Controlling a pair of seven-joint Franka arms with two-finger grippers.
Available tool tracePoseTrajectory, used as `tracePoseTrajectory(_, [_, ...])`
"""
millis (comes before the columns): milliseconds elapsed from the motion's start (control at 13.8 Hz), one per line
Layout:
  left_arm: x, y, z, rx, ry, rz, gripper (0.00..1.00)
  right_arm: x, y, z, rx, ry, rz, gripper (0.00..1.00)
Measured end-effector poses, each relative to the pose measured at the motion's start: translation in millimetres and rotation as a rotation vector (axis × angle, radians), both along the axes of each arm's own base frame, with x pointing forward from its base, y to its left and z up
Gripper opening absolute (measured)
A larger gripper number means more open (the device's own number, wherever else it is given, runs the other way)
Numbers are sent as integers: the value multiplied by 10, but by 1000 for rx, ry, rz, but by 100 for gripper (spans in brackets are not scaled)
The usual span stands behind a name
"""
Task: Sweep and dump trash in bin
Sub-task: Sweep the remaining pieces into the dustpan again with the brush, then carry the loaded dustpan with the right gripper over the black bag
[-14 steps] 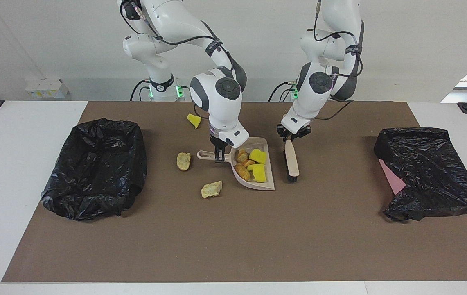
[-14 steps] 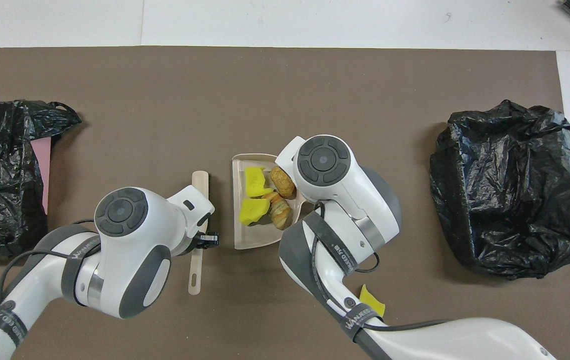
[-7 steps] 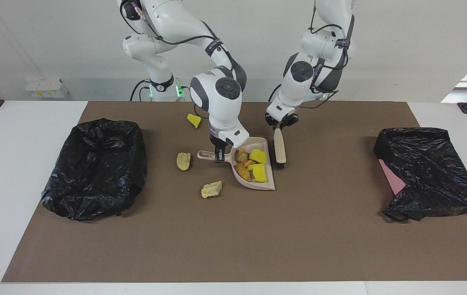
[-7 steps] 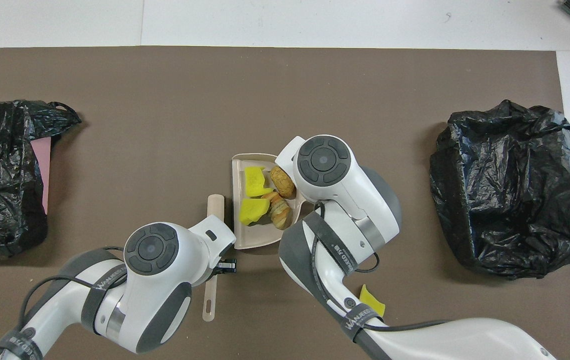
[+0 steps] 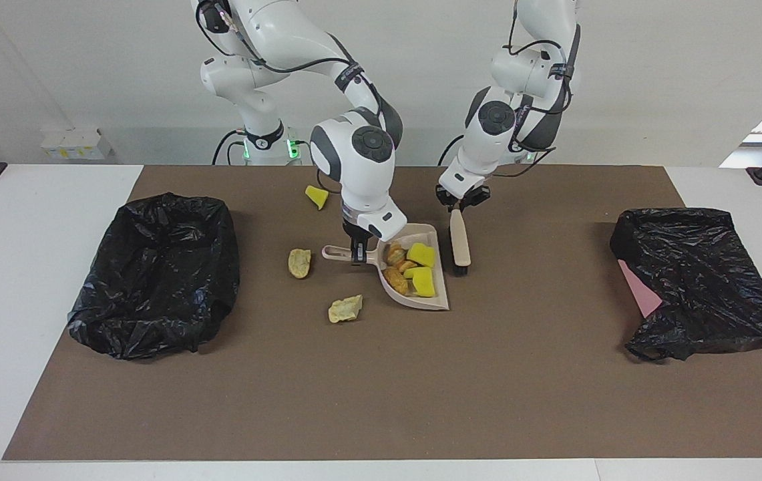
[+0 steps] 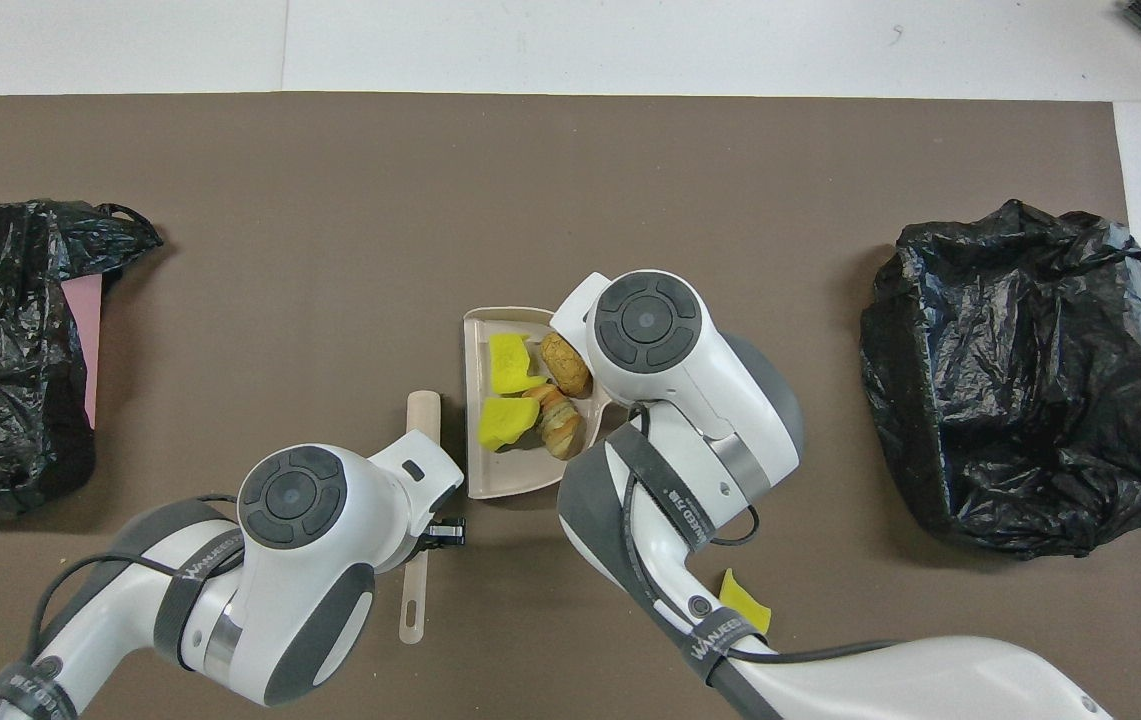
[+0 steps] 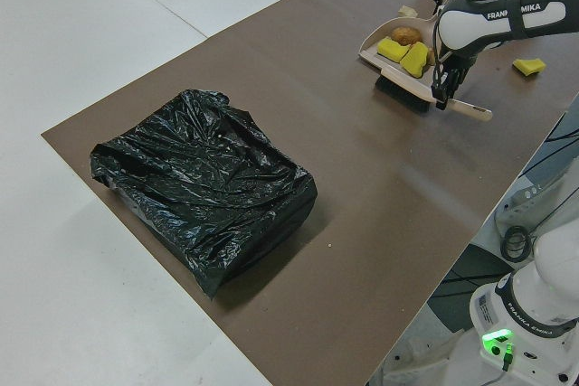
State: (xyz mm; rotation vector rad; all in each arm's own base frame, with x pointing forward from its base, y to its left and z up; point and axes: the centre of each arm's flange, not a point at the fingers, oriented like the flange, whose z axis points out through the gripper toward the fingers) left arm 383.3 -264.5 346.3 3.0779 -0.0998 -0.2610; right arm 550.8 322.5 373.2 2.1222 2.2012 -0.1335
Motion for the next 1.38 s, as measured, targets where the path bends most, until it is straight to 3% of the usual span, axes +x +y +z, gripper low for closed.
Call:
tracePoseTrajectory(509, [27, 48, -4, 0, 0, 12, 26, 4, -4, 16, 1, -3, -1, 31])
tracePoseTrajectory(727, [35, 62, -4, 0, 0, 16, 26, 65, -112, 201, 14, -27, 3, 31])
tracePoseTrajectory(1018, [27, 65, -15, 1, 3, 17, 26, 255, -1084, 991, 14, -54, -7, 31])
tracePoseTrajectory(1381, [-169, -178, 39, 12, -4, 42, 26, 284, -2682, 1729, -2, -80, -8, 31])
